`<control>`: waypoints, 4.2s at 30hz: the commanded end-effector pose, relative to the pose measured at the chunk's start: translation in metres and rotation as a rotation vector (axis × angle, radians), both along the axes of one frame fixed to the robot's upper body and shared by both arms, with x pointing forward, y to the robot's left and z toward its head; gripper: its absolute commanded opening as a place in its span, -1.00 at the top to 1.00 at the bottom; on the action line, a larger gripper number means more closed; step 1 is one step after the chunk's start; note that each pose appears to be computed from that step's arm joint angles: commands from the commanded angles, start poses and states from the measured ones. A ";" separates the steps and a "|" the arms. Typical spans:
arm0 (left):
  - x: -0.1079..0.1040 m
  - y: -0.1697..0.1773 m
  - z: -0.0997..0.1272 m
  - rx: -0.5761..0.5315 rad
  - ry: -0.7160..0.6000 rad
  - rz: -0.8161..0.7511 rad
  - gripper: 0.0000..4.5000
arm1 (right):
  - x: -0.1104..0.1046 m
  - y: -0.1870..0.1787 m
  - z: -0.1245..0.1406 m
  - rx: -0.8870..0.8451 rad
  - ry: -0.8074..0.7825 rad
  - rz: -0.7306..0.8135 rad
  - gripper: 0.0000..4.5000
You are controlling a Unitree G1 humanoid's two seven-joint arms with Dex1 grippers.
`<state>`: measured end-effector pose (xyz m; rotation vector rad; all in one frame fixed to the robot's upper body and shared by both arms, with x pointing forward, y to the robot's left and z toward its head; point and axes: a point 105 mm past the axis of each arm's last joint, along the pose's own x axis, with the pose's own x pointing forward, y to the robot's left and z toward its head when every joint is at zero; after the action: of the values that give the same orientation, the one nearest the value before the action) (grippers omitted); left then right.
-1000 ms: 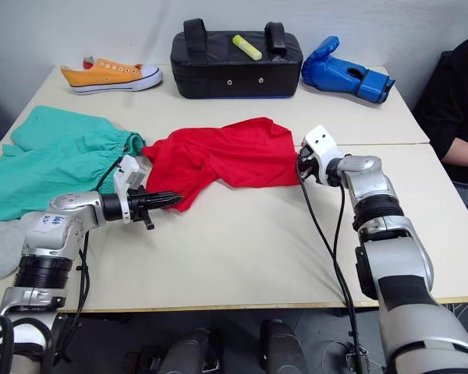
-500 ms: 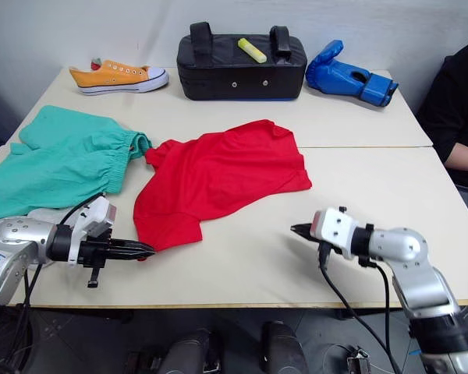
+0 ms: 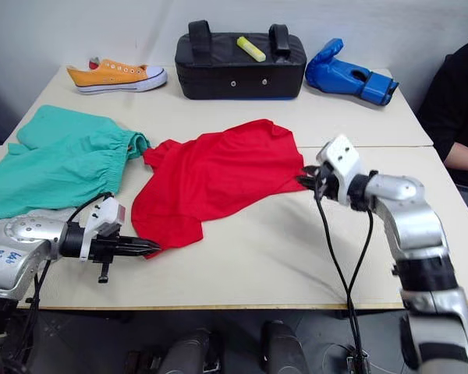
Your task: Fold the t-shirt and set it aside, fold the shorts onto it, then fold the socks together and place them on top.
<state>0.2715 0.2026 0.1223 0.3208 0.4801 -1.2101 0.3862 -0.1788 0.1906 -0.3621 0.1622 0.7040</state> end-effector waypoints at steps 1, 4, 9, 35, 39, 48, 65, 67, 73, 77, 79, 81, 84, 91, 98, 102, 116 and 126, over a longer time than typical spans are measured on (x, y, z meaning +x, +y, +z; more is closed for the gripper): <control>0.000 -0.003 0.004 -0.002 -0.035 -0.009 1.00 | 0.026 -0.017 -0.014 0.020 0.108 -0.130 0.11; -0.001 -0.002 0.004 -0.007 -0.042 0.001 1.00 | 0.042 -0.018 -0.017 0.060 0.158 -0.178 0.11; -0.003 -0.002 0.004 -0.008 -0.050 0.012 1.00 | 0.055 -0.013 -0.026 0.047 0.183 -0.198 0.11; -0.008 0.004 0.003 0.012 -0.031 0.002 1.00 | -0.002 0.003 0.016 -0.106 -0.263 0.136 0.99; -0.015 0.006 0.000 0.019 0.004 -0.020 1.00 | -0.055 0.010 0.004 -0.196 -0.365 0.287 0.99; -0.050 0.014 -0.009 0.092 0.193 -0.161 1.00 | -0.164 -0.003 -0.075 -0.340 -0.100 0.521 0.99; 0.096 -0.007 0.124 -0.363 -0.355 0.219 1.00 | -0.076 -0.027 0.048 0.020 -0.297 0.051 0.99; 0.125 0.004 0.218 -0.676 -0.530 0.388 1.00 | -0.057 -0.035 0.126 0.072 -0.570 -0.057 0.99; 0.083 0.013 0.362 -0.868 -0.858 0.247 1.00 | -0.098 -0.038 0.282 -0.033 -1.145 -0.068 0.99; 0.065 -0.004 0.341 -0.666 -0.774 0.024 1.00 | -0.097 -0.044 0.261 -0.116 -1.026 0.028 0.99; 0.063 -0.006 0.312 -0.580 -0.672 -0.029 1.00 | -0.094 -0.048 0.230 -0.134 -0.899 0.077 0.99; 0.060 -0.004 0.269 -0.483 -0.546 -0.053 1.00 | -0.095 -0.047 0.181 -0.145 -0.708 0.152 0.99; 0.044 -0.005 0.202 -0.335 -0.354 -0.095 1.00 | -0.106 -0.046 0.115 -0.140 -0.462 0.222 0.99; -0.033 0.007 0.066 -0.042 0.139 -0.196 1.00 | -0.152 -0.047 -0.034 -0.180 0.067 0.297 0.99; -0.063 0.017 0.040 0.028 0.286 -0.231 1.00 | -0.188 -0.048 -0.071 -0.157 0.293 0.363 0.99; -0.056 0.020 0.035 0.021 0.269 -0.208 1.00 | -0.188 -0.045 -0.069 -0.106 0.296 0.350 0.99; 0.089 0.009 0.363 -0.918 -0.870 0.276 1.00 | -0.097 -0.082 0.265 -0.207 -1.205 -0.256 0.99; 0.042 -0.009 0.228 -0.367 -0.388 -0.155 1.00 | -0.096 -0.080 0.151 -0.170 -0.610 0.058 0.99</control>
<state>0.3317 0.2020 0.3435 0.1842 -0.1008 -1.2478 0.3068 -0.2672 0.3270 -0.7050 -0.3085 0.5742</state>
